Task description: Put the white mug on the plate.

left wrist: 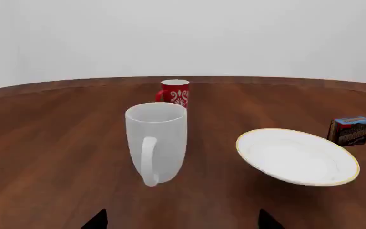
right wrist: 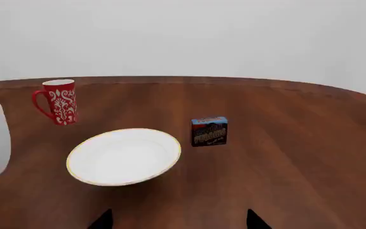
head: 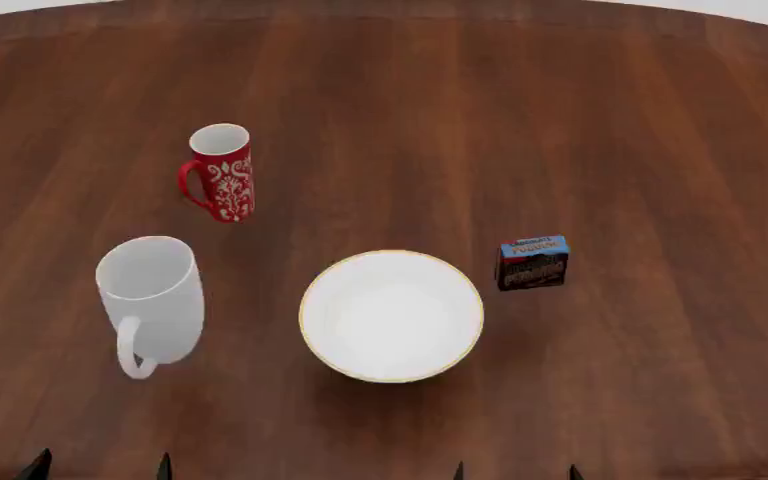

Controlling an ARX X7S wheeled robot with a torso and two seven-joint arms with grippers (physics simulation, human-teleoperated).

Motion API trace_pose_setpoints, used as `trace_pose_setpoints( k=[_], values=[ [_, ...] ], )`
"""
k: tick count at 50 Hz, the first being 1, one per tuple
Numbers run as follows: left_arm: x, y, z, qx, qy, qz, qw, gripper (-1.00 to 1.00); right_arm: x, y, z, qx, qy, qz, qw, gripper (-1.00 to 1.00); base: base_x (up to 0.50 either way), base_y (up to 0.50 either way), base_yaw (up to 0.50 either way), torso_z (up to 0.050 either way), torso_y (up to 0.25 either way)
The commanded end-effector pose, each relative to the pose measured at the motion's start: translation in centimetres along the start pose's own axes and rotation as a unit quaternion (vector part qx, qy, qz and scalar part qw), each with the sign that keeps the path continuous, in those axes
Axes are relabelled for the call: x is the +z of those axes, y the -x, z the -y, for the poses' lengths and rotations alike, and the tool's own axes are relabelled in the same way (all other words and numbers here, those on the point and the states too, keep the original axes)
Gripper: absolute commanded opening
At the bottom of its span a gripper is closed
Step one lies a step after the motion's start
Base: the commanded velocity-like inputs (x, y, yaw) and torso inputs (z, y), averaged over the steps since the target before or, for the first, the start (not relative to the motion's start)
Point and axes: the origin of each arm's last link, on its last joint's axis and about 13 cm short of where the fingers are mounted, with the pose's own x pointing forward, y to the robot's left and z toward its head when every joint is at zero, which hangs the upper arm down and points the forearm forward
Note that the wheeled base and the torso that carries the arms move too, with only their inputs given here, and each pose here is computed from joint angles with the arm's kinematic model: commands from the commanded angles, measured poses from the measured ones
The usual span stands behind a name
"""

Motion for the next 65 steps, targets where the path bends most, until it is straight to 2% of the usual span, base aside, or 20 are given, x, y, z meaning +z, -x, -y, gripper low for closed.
trace_pose_setpoints(
  k=[1, 18, 22, 26, 29, 32, 38, 44, 52, 54, 65],
  values=[
    [0.0, 0.0, 0.0, 0.000, 0.000, 0.000, 1.000, 1.00, 0.0, 0.0, 0.0, 0.000, 0.005, 0.000, 1.000, 1.00, 0.00, 0.00, 0.00, 0.000, 0.000],
    [-0.4, 0.2, 0.2, -0.003, -0.005, -0.001, 1.000, 1.00, -0.4, 0.1, 0.0, -0.005, 0.014, -0.010, 1.000, 1.00, 0.00, 0.00, 0.00, 0.000, 0.000],
    [0.6, 0.2, 0.2, -0.004, -0.006, 0.006, 1.000, 1.00, 0.2, 0.1, 0.1, -0.007, 0.018, -0.005, 1.000, 1.00, 0.00, 0.00, 0.00, 0.000, 0.000],
    [2.6, -0.1, 0.1, -0.008, -0.012, 0.034, 0.999, 1.00, 1.9, -0.2, 0.2, -0.010, 0.027, 0.018, 0.999, 1.00, 0.00, 0.00, 0.00, 0.000, 0.000],
    [4.4, -0.4, 0.0, -0.012, -0.023, 0.061, 0.998, 1.00, 4.2, -0.6, 0.4, -0.008, 0.043, 0.051, 0.998, 1.00, 0.00, 0.00, 0.00, 0.000, 0.000],
    [6.6, -0.8, 0.0, -0.017, -0.037, 0.089, 0.995, 1.00, 7.1, -1.1, 0.7, -0.005, 0.035, 0.086, 0.996, 1.00, 0.00, 0.00, 0.00, 0.000, 0.000],
    [10.3, -1.2, -0.4, -0.025, -0.052, 0.138, 0.989, 1.00, 11.6, -1.7, 0.9, 0.003, 0.047, 0.146, 0.988, 1.00, 0.00, 0.00, 0.00, 0.000, 0.000],
    [13.1, -1.2, -0.4, -0.034, -0.054, 0.170, 0.983, 1.00, 14.2, -2.1, 1.1, 0.001, 0.048, 0.172, 0.984, 1.00, 0.00, 0.00, 0.00, 0.000, 0.000],
    [14.5, -1.3, -0.2, -0.035, -0.051, 0.186, 0.981, 1.00, 16.4, -1.7, 1.4, -0.005, 0.042, 0.197, 0.980, 1.00, 0.00, 0.00, 0.00, 0.000, 0.000],
    [13.0, -1.5, -0.3, -0.034, -0.050, 0.189, 0.980, 1.00, 16.7, -1.6, 1.4, -0.007, 0.044, 0.202, 0.978, 1.00, 0.00, 0.00, 0.00, 0.000, 0.000],
    [13.0, -1.8, -0.8, -0.024, -0.045, 0.191, 0.980, 1.00, 17.3, -1.5, 1.6, -0.019, 0.037, 0.220, 0.975, 1.00, 0.00, 0.00, 0.00, 0.000, 0.000]
  ],
)
